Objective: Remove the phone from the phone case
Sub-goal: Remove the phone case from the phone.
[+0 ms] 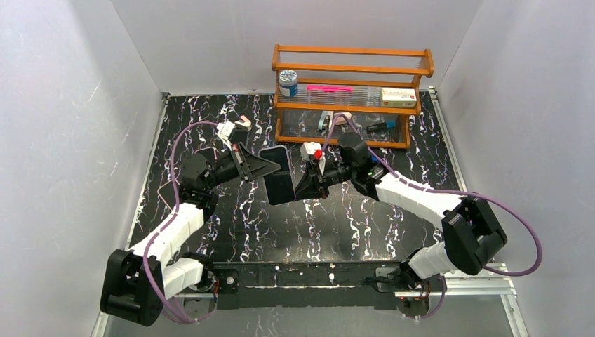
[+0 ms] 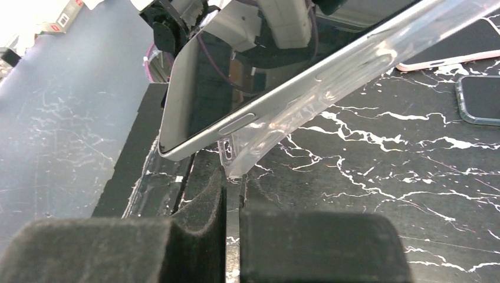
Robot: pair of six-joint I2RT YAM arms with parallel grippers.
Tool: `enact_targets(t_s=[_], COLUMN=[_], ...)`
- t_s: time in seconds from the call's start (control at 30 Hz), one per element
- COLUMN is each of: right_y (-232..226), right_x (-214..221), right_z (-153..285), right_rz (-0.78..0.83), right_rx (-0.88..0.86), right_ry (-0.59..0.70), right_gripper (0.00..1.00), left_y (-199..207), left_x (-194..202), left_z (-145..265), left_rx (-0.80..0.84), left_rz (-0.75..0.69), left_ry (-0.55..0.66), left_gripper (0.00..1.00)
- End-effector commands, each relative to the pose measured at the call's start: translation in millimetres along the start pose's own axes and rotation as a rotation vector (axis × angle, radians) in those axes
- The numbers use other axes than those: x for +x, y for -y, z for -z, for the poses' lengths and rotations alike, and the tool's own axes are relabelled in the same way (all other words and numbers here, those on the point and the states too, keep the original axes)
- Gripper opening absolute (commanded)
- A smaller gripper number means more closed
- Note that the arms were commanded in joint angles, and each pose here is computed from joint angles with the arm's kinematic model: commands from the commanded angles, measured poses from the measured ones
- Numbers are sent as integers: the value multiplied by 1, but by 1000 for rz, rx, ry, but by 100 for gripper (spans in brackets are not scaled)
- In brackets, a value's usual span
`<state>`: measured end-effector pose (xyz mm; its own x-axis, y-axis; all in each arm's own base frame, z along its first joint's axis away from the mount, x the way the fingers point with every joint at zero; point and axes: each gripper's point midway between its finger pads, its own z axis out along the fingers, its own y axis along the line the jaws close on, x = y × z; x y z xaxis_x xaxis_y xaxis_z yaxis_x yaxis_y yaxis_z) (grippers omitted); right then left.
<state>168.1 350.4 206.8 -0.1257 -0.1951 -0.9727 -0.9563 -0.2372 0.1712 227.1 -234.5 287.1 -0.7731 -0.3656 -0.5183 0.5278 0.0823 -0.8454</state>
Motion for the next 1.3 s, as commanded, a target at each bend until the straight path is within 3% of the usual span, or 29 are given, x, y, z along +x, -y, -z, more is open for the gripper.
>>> enact_targets(t_s=[0.0,0.2,0.53,0.8,1.0,1.27], right_y=[36,42,22,31,40,38], right_x=[-36,-60,-88,-94,-99,-106], right_z=[-1,2,10,10,19,26], right_rz=[209,76,-160,-243,-305,-310], right_rx=[146,224,181,196,273,281], right_ry=[38,175,422,493,575,618], right_gripper=[1,1,22,25,32,36], left_y=[24,20,9,2,1,-9], left_x=[3,12,26,38,45,48], left_z=[-1,-2,-8,-19,-20,-23], left_rx=[43,38,21,8,2,-23], left_rz=[77,80,81,82,85,99], left_ry=[-6,-13,-32,-44,-39,-38], left_gripper=[0,0,0,0,0,0])
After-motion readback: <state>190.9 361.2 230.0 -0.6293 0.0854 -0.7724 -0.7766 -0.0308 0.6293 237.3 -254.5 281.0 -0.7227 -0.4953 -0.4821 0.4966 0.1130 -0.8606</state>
